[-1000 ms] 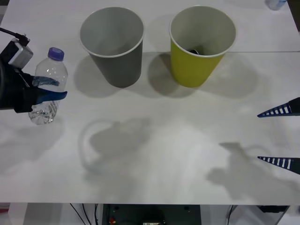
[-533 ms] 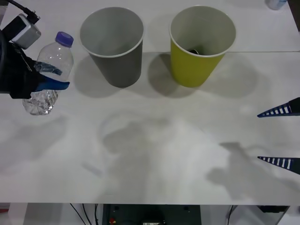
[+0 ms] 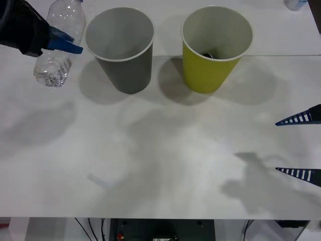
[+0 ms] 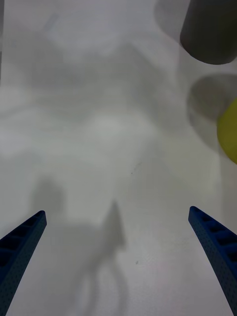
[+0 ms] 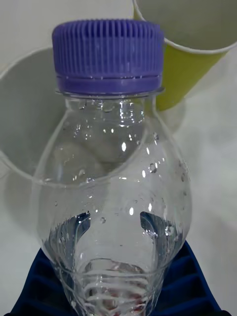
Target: Put the can into the green bin and the plastic bottle into the gray bin
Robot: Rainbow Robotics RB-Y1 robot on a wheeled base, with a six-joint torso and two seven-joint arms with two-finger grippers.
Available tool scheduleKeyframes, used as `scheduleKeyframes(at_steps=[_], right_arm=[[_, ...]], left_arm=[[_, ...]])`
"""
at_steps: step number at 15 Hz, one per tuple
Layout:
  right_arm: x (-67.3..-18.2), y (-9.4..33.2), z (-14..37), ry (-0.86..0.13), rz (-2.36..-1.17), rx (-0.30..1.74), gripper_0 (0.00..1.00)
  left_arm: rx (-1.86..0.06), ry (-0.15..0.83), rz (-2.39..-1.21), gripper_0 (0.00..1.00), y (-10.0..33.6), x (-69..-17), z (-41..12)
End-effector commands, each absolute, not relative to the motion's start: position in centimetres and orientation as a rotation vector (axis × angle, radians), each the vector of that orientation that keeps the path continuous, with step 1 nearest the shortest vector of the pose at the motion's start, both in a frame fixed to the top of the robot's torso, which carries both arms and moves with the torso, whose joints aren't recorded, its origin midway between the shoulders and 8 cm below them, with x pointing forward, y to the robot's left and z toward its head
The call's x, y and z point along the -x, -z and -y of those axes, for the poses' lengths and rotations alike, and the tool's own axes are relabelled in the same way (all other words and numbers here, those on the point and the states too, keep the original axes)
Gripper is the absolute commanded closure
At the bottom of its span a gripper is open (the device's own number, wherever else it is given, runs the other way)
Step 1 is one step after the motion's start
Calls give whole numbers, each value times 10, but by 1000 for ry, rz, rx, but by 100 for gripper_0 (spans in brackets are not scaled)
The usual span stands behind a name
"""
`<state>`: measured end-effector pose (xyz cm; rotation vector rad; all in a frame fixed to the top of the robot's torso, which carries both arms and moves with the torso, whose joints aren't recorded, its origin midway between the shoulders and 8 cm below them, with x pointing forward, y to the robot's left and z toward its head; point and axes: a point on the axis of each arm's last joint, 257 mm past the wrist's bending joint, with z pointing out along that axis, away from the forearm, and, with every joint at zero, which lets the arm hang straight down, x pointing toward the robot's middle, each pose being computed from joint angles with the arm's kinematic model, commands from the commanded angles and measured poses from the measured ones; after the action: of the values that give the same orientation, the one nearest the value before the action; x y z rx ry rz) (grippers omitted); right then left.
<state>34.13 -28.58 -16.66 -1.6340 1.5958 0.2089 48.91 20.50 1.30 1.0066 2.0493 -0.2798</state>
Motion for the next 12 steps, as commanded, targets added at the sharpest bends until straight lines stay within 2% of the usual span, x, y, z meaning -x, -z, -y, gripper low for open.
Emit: scheduleKeyframes(at_steps=[1,7,12], right_arm=[[-341,167,286,-209,-1596,1634,0],[-341,167,286,-209,-1596,1634,0],[-341,167,286,-209,-1596,1634,0]], left_arm=[[-989,280,-2064,100,-39,-521,-193],[-913,325,-2086,100,-62,-575,-160],[-923,260,-2088,100,-60,-603,-126]])
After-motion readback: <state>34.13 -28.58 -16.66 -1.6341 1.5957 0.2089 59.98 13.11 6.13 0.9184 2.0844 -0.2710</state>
